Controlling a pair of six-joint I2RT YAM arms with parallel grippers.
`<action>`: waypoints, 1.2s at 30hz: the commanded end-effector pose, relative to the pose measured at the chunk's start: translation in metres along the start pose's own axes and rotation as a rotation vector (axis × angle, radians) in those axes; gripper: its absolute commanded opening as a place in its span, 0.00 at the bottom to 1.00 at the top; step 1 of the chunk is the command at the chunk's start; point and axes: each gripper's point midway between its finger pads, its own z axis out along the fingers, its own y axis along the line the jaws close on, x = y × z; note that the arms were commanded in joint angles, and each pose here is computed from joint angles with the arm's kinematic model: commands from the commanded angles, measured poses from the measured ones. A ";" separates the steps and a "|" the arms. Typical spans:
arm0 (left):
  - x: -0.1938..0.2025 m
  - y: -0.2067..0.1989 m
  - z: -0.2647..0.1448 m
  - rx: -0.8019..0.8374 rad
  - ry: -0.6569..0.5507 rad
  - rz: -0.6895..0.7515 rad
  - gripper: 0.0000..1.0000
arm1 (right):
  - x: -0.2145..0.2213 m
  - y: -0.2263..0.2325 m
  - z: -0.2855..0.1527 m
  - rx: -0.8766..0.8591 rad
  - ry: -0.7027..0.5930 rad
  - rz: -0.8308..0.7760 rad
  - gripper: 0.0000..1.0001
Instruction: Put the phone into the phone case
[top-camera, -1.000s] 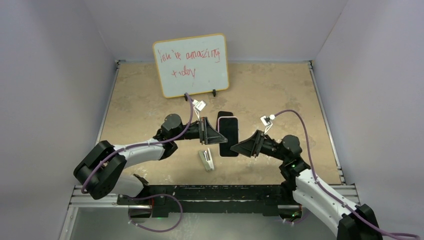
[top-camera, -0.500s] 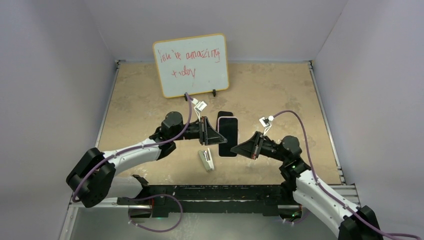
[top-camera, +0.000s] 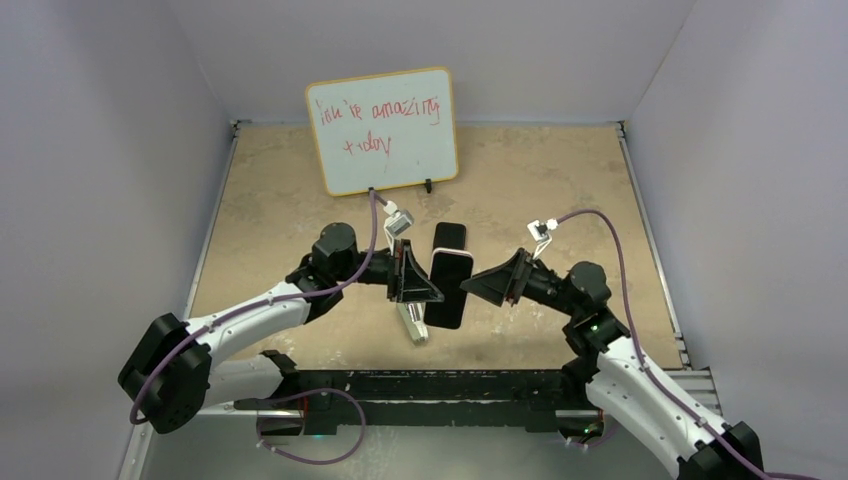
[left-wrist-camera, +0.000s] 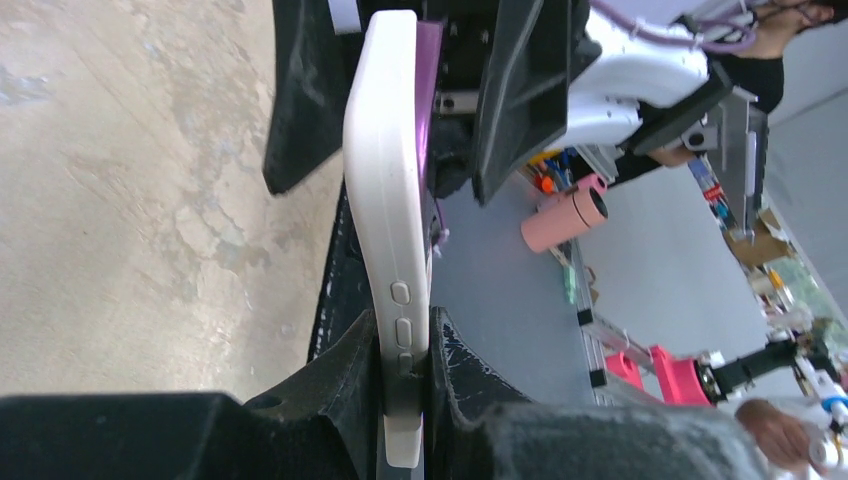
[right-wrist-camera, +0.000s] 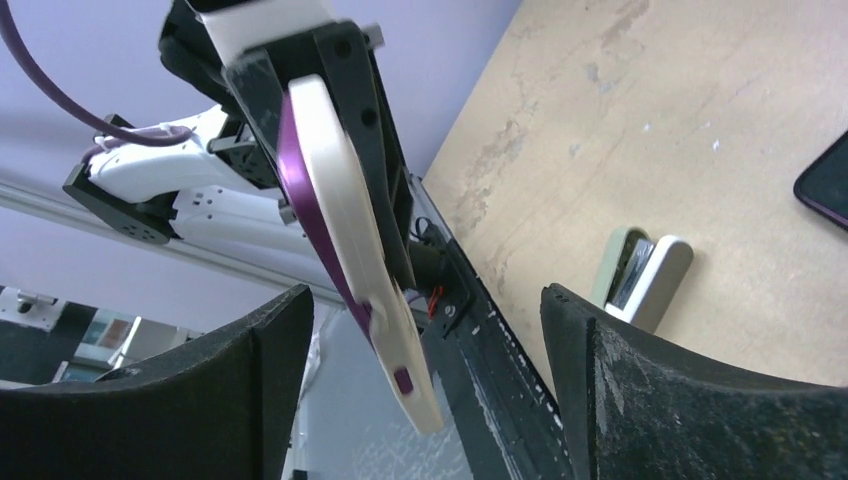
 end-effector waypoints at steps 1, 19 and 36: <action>-0.008 -0.029 -0.003 0.119 0.041 0.115 0.00 | -0.025 0.027 0.008 -0.034 -0.016 -0.140 0.85; 0.001 -0.010 0.001 0.058 0.079 0.065 0.00 | -0.031 0.042 0.026 -0.107 0.083 -0.181 0.51; 0.022 0.058 -0.006 -0.307 0.175 -0.075 0.00 | -0.040 0.036 0.027 -0.035 0.045 -0.170 0.23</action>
